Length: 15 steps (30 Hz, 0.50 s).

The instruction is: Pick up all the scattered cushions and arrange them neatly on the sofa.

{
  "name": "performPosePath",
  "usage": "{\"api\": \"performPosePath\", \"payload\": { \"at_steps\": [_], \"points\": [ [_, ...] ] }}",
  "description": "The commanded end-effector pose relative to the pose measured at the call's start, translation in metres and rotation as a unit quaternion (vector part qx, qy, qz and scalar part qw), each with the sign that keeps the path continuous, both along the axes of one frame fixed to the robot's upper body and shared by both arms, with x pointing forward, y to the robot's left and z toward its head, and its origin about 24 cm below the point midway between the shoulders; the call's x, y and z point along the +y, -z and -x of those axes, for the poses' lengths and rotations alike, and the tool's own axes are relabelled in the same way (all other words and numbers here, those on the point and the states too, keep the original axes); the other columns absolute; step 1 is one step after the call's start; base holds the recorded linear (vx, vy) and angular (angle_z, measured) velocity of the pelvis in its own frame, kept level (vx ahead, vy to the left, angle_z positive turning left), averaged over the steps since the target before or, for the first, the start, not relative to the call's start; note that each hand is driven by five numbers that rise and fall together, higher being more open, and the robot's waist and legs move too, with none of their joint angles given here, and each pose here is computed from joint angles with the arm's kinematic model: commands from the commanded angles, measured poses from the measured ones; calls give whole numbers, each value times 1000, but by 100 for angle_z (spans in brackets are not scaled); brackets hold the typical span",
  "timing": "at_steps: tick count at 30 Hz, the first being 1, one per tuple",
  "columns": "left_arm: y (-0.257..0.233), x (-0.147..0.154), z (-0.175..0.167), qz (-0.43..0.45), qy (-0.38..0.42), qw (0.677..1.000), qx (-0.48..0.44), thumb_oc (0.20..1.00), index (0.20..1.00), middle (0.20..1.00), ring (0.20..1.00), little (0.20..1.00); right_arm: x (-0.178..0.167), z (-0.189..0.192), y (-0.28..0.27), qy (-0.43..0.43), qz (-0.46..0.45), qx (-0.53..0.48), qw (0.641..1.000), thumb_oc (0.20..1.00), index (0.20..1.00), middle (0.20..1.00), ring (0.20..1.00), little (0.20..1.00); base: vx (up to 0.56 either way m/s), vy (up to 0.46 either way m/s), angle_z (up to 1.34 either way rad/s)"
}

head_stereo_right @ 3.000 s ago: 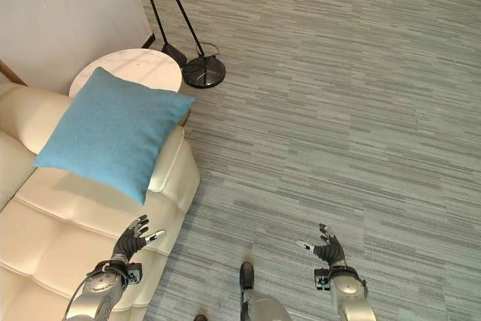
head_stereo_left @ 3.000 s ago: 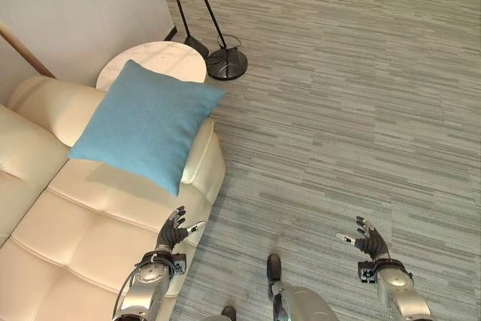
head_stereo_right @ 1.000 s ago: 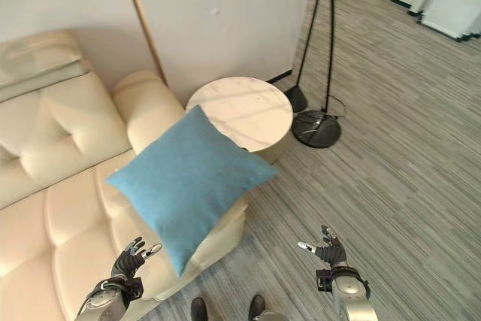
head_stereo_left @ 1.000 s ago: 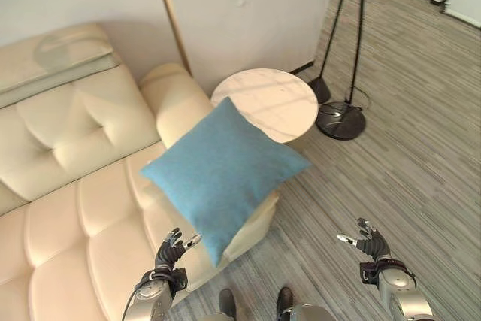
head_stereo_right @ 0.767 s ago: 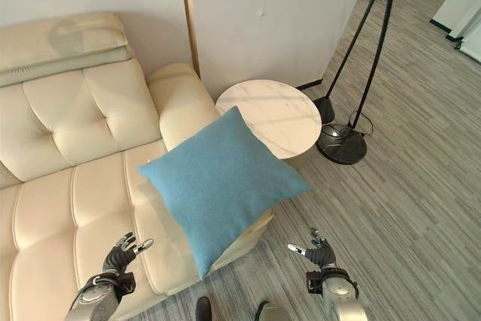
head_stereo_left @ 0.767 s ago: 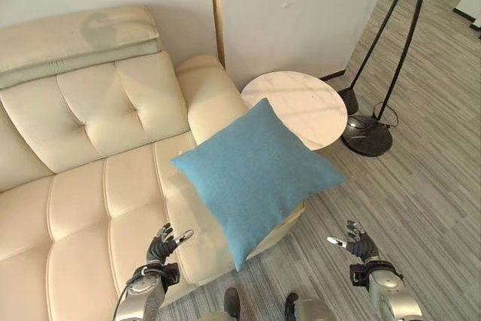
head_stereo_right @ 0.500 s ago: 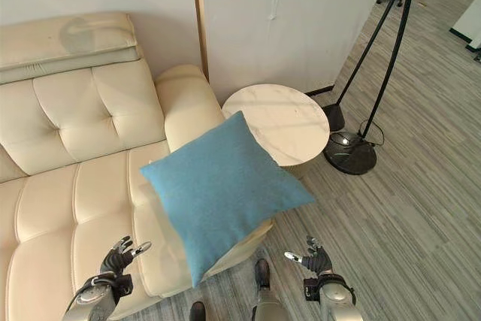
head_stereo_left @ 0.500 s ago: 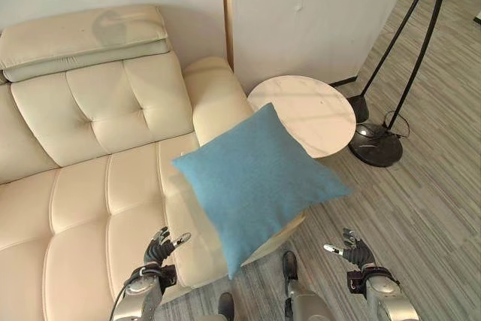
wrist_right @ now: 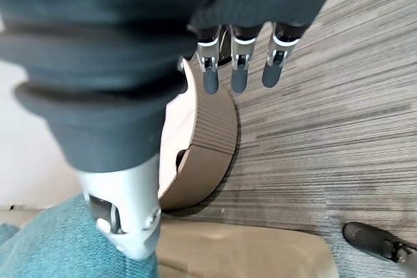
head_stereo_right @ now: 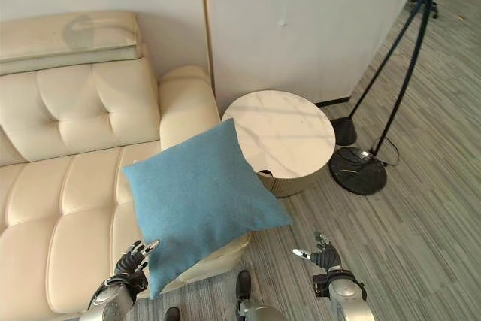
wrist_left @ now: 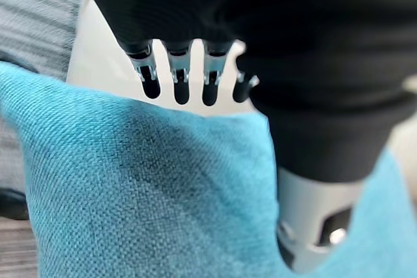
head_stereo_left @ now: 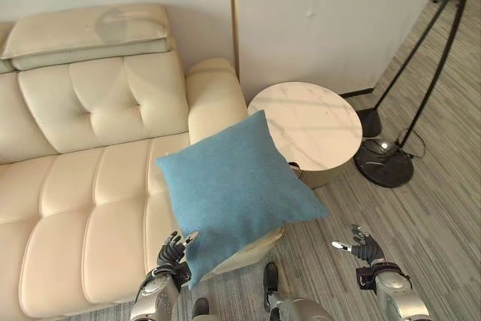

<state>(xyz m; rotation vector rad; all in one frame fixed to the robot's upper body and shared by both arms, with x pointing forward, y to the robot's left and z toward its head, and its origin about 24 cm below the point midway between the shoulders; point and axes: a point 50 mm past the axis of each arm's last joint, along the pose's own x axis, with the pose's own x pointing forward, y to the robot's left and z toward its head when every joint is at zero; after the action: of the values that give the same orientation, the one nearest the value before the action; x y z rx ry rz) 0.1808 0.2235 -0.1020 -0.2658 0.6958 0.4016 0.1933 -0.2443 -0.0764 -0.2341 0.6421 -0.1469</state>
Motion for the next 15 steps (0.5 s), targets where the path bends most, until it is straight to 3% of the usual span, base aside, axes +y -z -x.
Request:
{"api": "performPosePath", "payload": {
  "at_steps": [1,5,10,15],
  "points": [
    [-14,12,-11,-18,0,999,-41,1000,1000,1000,1000,1000,2,0,-6,-2,-4,-28,1000,1000,1000,1000,1000,1000,17,-8,27],
    [-13,11,-11,-23,8,999,-37,1000,1000,1000,1000,1000,-2,0,-5,5,5,-22,1000,1000,1000,1000,1000,1000,23,30,80],
    [-7,12,-1,-25,10,999,-19,1000,1000,1000,1000,1000,-18,4,-3,-12,82,11,997,1000,1000,1000,1000,1000,116,94,-11],
    [-13,24,-8,-43,9,999,-26,1000,1000,1000,1000,1000,-48,-22,-31,-27,173,-7,984,1000,1000,1000,1000,1000,67,84,11]
  ]
}}
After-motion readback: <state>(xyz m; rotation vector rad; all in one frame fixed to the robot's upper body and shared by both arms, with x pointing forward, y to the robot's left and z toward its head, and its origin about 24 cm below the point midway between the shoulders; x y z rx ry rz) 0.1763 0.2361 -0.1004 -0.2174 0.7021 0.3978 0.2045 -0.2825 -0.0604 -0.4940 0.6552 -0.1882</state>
